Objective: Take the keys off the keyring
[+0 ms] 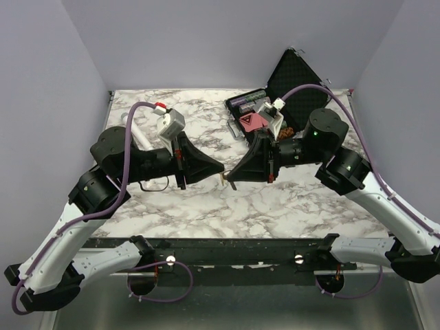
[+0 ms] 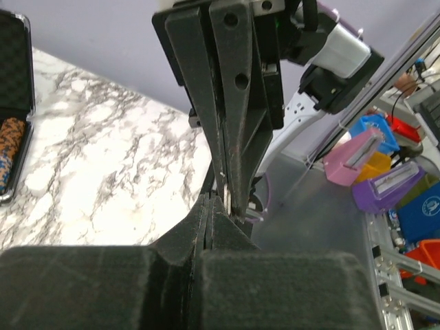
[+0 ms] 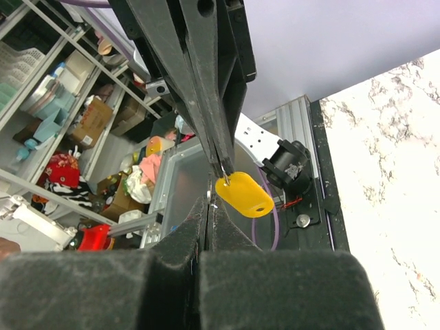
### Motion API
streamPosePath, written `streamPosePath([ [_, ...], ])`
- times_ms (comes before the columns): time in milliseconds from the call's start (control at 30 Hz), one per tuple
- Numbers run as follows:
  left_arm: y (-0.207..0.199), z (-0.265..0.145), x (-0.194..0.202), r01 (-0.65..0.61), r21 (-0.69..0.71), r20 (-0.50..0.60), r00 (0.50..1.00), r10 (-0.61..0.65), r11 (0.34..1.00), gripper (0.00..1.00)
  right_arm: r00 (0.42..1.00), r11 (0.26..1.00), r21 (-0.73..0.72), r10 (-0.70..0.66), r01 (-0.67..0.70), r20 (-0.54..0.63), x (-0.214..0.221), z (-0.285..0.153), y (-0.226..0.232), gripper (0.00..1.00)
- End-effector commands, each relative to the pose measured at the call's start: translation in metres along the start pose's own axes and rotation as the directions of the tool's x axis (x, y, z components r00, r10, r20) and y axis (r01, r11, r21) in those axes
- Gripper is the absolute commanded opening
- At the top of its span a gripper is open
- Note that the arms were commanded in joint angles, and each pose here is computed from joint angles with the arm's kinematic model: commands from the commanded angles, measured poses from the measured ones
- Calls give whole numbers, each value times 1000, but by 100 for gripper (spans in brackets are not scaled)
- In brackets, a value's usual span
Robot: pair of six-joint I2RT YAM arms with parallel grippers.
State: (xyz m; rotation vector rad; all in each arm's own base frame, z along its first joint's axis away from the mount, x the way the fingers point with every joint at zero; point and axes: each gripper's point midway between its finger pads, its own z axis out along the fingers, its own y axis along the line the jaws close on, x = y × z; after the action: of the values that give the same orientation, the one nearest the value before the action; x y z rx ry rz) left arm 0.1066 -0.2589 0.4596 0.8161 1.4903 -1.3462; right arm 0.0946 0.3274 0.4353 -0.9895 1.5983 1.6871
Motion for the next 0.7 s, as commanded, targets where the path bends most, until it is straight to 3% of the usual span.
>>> streamPosePath([
  [0,7,-6,15,-34,-43,-68,997,31,999,0,999,999,8,-32,32,16,-9,-3,6,1],
  [200,24,-12,34,-16,-133,-104,995,2,991,0,999,998,45,-39,38,25,-10,-4,1,1],
  [333,47,-20,51,13,-262,-122,991,-47,965,0,997,978,208,-45,30,65,-12,-13,-22,1],
  [433,67,-28,67,34,-368,-136,987,-90,929,0,994,930,368,-25,-14,102,-8,-25,-51,1],
  [667,114,-47,123,95,-594,-179,953,-246,799,0,984,796,580,110,-171,139,28,-36,-113,1],
])
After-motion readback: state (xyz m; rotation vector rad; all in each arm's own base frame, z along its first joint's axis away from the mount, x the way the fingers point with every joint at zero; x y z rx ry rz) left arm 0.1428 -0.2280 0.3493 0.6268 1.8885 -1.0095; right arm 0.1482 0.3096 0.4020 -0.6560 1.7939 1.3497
